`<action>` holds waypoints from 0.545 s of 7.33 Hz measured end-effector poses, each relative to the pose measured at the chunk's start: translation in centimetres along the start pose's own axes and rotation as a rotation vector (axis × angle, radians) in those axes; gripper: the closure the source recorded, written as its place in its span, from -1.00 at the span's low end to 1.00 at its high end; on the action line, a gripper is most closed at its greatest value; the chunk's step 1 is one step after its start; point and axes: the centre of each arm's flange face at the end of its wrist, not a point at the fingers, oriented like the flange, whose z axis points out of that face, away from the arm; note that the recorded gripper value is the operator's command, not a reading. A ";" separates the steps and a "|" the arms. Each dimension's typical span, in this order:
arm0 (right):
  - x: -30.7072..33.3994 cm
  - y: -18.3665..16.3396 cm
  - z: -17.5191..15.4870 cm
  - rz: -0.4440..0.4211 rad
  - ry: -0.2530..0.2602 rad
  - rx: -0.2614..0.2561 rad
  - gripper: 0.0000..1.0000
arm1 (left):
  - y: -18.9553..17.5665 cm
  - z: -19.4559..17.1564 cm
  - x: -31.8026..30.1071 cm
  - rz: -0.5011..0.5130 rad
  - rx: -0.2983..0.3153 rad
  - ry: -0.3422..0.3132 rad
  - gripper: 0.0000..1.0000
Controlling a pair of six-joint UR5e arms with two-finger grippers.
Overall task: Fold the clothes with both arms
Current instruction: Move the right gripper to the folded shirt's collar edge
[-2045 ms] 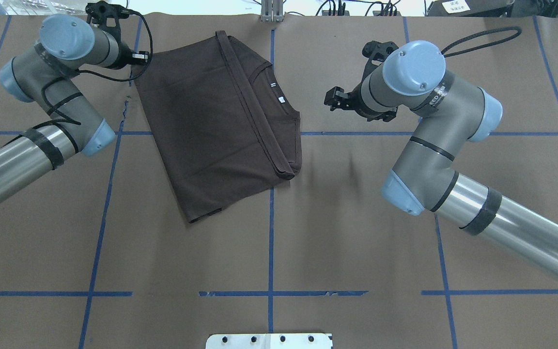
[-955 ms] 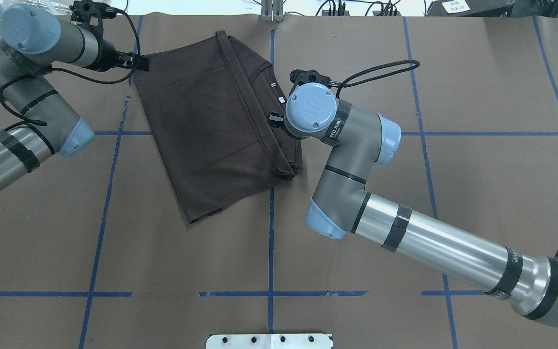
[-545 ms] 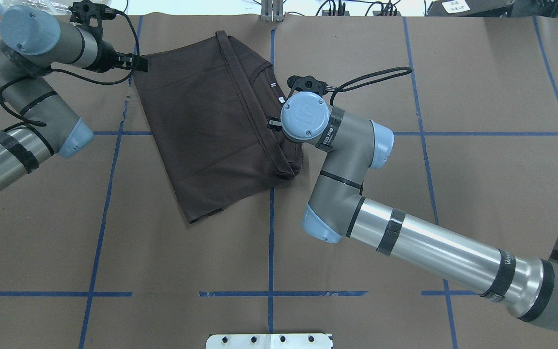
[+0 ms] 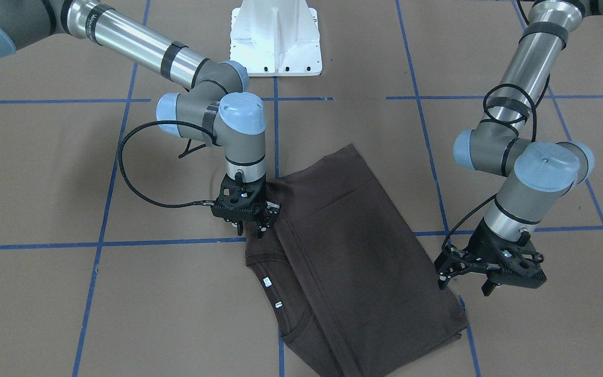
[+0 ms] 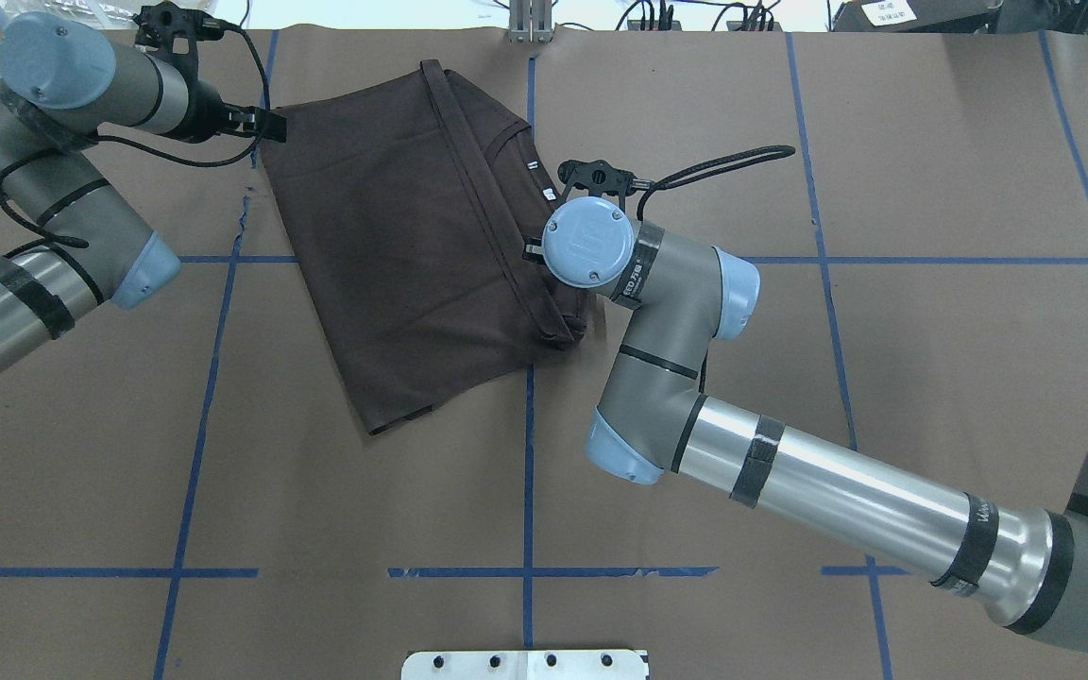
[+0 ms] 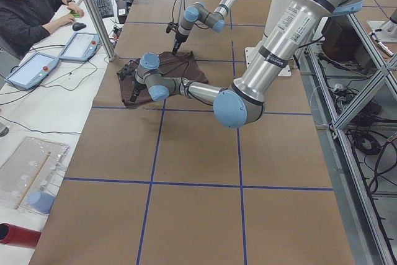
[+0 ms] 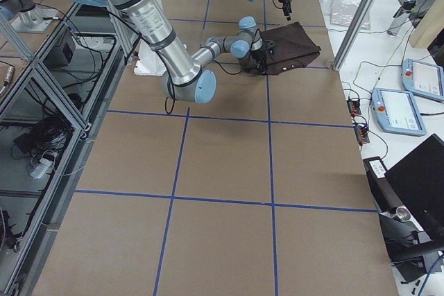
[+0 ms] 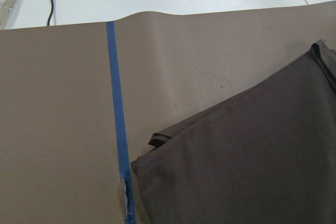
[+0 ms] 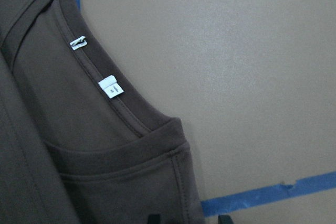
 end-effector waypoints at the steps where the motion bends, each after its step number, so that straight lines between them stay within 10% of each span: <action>1: 0.0 0.0 0.0 0.003 0.000 0.000 1.00 | 0.0 0.0 0.0 0.000 0.000 0.000 -1.00; 4: -0.6 -0.1 -0.4 0.066 -0.007 0.001 1.00 | 0.2 -0.3 -0.1 0.000 0.002 0.003 -1.00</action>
